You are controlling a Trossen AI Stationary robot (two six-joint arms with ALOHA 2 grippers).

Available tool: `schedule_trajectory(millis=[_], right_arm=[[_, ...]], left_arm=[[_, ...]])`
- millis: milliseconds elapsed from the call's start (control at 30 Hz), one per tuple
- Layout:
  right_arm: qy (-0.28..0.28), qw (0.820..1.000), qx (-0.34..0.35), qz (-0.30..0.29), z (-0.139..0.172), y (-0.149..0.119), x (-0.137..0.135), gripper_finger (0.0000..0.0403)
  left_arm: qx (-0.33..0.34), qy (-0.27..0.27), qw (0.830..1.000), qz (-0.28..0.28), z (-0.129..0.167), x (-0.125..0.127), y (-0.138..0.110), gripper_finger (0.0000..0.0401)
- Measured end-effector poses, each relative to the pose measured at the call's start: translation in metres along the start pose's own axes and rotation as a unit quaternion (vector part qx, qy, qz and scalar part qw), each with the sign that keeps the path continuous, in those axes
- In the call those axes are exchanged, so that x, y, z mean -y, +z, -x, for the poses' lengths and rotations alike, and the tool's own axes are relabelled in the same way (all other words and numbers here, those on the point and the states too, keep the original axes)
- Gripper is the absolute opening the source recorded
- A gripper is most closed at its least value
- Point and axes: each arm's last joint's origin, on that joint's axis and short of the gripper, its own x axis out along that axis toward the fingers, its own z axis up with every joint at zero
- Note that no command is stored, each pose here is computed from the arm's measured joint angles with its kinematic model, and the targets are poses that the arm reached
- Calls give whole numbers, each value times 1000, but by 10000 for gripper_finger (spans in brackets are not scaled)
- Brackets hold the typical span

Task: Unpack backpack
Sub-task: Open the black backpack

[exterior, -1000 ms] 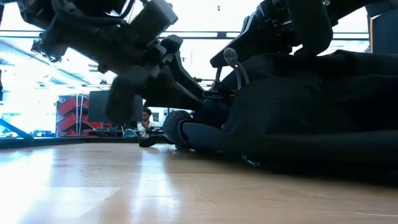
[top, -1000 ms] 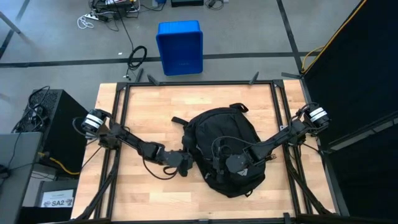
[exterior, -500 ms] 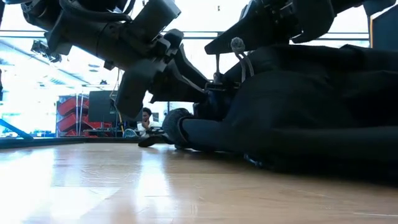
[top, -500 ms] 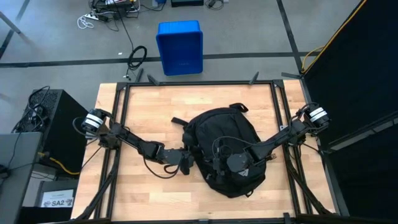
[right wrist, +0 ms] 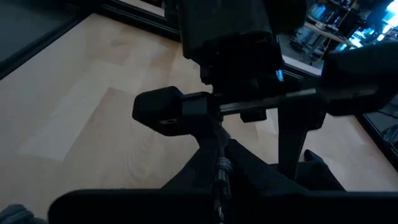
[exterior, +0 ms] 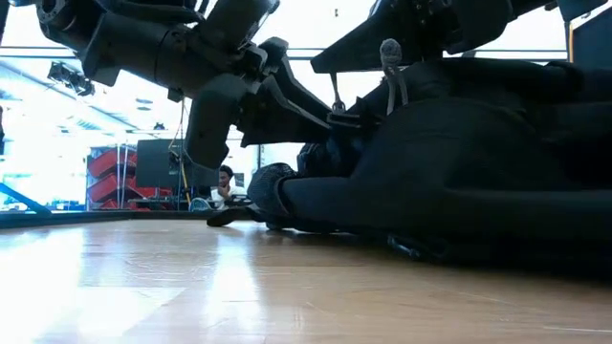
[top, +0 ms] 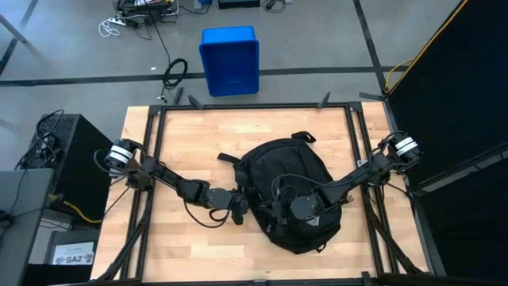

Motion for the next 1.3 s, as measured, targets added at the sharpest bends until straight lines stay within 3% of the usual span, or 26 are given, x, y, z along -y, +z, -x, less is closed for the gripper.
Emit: schedule_trajectory(millis=[200,367,467,533,633,733,900,1300], right_arm=[[-1,1000,2,-1,0,0,0,0],[-1,1000,2,-1,0,0,0,0],[-1,1000,2,-3,0,0,0,0],[-2,1000,1,-2,0,0,0,0],[-2,1000,0,1,1,0,-1,0],[3,1000,2,2,4,2,-3,0],[20,1000,-4,-5,17,7,-9,0],[73,996,-50,-18,50,9,-26,0]], left_arm=[[10,10,1000,10,-13,3,-10,143],[18,17,999,-21,-19,8,-15,142],[16,46,999,-14,-20,7,-14,135],[0,77,997,-11,-19,5,-15,110],[-24,104,994,-29,-17,7,-14,32],[-45,118,991,-49,-15,9,-14,9],[-97,145,982,-73,-8,10,-20,2],[-95,145,982,-69,6,8,-30,0]])
